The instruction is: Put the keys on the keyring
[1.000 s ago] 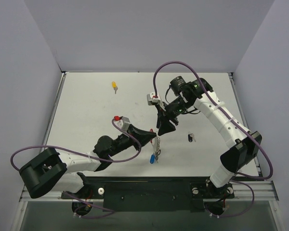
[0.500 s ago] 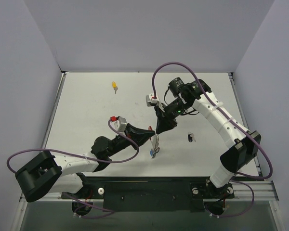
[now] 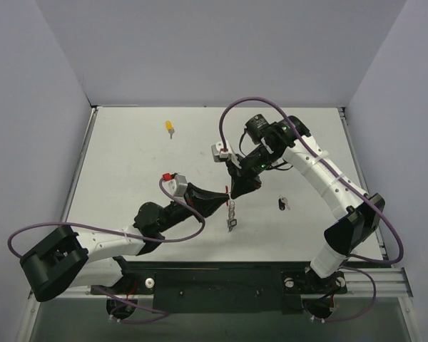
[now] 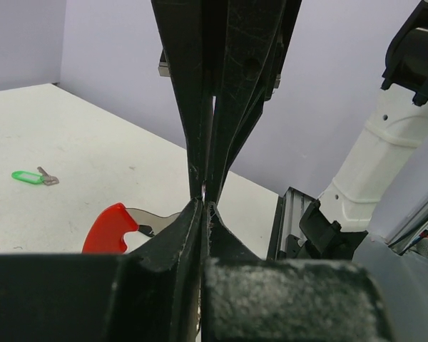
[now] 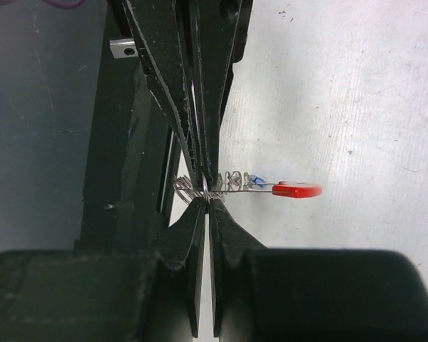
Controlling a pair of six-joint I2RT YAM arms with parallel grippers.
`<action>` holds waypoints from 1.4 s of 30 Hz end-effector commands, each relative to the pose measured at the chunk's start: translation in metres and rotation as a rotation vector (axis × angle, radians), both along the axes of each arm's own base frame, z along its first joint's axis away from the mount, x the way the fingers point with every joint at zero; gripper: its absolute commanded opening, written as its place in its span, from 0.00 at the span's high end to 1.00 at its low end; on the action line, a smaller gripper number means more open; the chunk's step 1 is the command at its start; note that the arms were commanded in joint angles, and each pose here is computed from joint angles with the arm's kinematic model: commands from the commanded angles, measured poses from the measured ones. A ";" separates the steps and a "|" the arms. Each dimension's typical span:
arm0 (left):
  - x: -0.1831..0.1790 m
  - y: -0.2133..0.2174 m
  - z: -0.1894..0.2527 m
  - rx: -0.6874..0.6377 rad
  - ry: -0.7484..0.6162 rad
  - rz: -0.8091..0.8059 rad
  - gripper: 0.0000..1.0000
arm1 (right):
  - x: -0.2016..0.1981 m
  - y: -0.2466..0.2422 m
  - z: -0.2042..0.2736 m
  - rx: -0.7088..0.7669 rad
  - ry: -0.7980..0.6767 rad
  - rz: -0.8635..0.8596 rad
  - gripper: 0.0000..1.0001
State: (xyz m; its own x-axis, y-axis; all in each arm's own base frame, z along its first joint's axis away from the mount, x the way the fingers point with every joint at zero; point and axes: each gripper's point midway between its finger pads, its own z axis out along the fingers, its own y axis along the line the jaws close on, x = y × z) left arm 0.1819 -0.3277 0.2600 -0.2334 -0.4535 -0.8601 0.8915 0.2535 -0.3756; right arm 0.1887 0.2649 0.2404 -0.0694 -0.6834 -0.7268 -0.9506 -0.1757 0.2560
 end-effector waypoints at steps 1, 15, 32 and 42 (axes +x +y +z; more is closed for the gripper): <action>-0.005 0.011 0.043 -0.077 -0.126 0.027 0.80 | -0.010 -0.013 -0.006 -0.123 -0.044 0.061 1.00; -0.006 0.018 0.015 0.253 -0.218 0.051 0.45 | 0.009 -0.034 -0.014 -0.386 -0.208 0.071 1.00; 0.020 -0.004 0.013 0.286 -0.295 0.103 0.52 | 0.003 -0.025 -0.016 -0.379 -0.163 0.120 1.00; 0.024 -0.009 0.014 0.255 -0.300 0.107 0.59 | -0.002 -0.023 -0.015 -0.362 -0.149 0.135 1.00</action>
